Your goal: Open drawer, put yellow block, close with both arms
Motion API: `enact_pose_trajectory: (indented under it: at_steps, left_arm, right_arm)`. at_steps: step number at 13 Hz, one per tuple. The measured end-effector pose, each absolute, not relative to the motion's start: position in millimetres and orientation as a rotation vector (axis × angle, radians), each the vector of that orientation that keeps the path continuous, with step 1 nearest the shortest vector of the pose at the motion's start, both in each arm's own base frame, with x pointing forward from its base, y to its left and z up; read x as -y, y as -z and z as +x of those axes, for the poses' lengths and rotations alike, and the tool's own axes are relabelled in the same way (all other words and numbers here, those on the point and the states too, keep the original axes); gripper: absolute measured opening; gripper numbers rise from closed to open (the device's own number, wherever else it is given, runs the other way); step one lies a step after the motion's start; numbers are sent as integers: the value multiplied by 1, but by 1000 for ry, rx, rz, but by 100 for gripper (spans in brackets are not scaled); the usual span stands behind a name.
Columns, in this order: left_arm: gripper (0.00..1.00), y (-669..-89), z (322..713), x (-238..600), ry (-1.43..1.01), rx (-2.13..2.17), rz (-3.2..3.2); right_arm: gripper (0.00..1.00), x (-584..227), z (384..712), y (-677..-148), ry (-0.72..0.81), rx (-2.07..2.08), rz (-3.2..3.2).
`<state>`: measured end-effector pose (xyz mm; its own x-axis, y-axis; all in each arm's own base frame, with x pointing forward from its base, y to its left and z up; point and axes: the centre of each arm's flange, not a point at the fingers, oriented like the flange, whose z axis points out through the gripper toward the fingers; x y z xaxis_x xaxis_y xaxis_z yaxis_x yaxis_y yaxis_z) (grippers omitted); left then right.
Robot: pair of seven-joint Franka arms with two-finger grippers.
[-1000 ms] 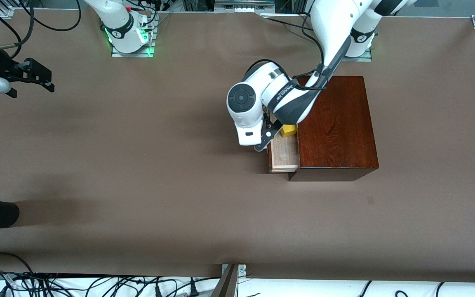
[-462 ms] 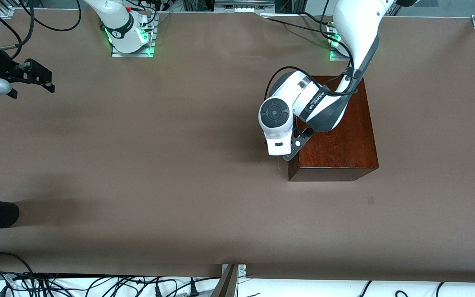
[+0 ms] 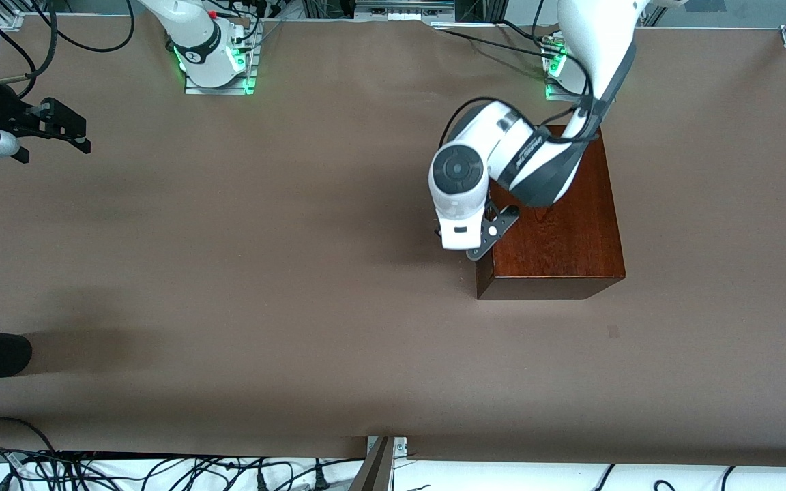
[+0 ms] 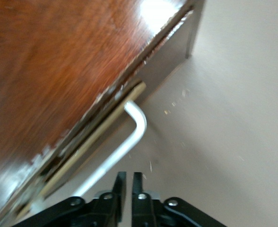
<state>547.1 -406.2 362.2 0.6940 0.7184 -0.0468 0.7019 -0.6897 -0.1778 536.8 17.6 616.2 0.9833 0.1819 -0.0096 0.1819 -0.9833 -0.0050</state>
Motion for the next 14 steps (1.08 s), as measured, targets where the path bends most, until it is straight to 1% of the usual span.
enact_pose_trajectory:
  at_steps: [3,4,6,7,8,9,14]
  left_arm:
    - [48,-424,529,418,-115,1149,-2839]
    - [57,-441,528,413,-98,1139,-2859]
    - [79,-472,528,395,-120,1091,-2901]
    - [88,-485,531,381,-138,1051,-2926]
    - [99,-497,535,364,-155,1019,-2944]
    - [100,-509,540,346,-166,992,-2959]
    - [100,-567,550,250,-174,687,-3043]
  right_arm:
    - [100,-18,537,-616,-16,287,-3124]
    - [100,-18,537,-616,-16,287,-3124]
    - [100,-17,537,-616,-17,286,-3124]
    - [100,-17,537,-616,-18,286,-3124]
    - [100,-17,537,-616,-18,286,-3124]
    - [100,-17,537,-615,-18,286,-3124]
    - [100,-17,537,-615,-19,286,-3124]
